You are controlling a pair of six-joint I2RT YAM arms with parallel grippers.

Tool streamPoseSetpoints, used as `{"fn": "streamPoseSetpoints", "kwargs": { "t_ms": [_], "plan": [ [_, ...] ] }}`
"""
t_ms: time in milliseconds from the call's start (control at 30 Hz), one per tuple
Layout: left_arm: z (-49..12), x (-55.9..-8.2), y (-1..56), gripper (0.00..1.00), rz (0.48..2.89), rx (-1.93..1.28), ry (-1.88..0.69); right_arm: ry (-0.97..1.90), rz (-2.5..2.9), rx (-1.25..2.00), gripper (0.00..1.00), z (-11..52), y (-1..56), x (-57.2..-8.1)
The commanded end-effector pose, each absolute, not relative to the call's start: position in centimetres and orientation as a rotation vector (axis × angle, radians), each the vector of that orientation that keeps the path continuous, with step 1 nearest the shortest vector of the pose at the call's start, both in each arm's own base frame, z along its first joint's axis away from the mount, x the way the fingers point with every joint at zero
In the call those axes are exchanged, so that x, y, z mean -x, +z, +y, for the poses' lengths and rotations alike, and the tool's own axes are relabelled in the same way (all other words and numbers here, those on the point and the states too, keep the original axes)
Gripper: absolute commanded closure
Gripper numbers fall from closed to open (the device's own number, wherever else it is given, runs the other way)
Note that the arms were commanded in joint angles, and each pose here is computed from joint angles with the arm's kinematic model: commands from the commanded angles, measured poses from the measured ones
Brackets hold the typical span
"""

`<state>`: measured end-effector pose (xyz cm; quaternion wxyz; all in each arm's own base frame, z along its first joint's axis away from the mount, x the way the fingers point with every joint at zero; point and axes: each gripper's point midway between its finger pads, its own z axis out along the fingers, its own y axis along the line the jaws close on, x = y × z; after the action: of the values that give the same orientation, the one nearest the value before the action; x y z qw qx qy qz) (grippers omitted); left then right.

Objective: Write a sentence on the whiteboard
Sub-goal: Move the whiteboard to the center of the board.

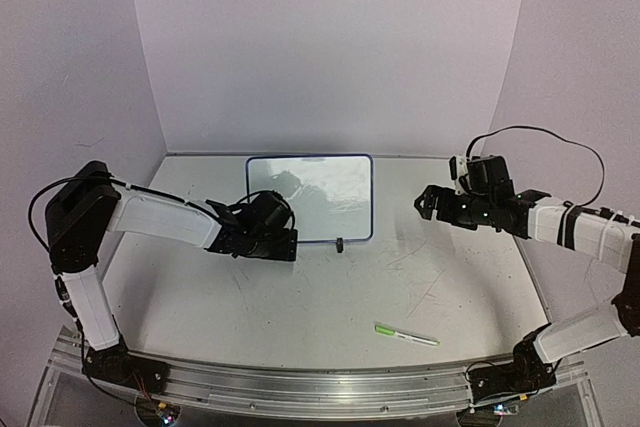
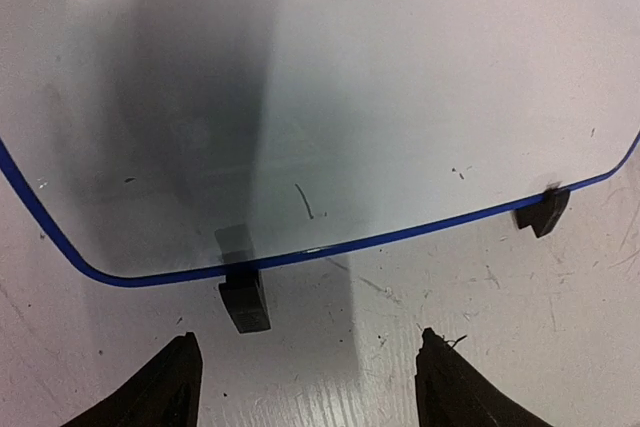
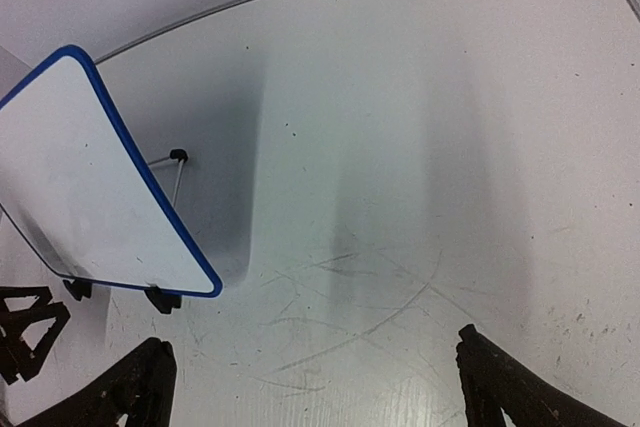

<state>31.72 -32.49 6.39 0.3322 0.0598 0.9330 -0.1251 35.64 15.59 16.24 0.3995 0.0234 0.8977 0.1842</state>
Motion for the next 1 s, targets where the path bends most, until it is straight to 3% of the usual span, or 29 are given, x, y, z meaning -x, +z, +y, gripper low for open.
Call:
{"fn": "streamPoseSetpoints", "kwargs": {
  "t_ms": [0, 100, 667, 967],
  "plan": [
    [-33.4, -32.7, 5.4, 0.31, 2.452, -0.211, -0.298, 0.538, 2.253, 0.02, 0.02, 17.7, 18.1, -35.9],
    [-33.0, -33.8, 4.6, 0.34, 2.463, -0.189, -0.262, 0.54, 2.257, 0.031, 0.02, 17.9, 18.1, -35.6],
    [-32.2, -34.1, 1.7, 0.84, 2.482, -0.133, -0.162, 0.524, 2.275, 0.029, 0.02, 18.2, 17.4, -35.5],
    [-33.3, -30.7, 1.1, 0.94, 2.489, -0.105, -0.178, 0.514, 2.309, 0.064, 0.02, 19.1, 16.3, -34.6]
  ]
}}
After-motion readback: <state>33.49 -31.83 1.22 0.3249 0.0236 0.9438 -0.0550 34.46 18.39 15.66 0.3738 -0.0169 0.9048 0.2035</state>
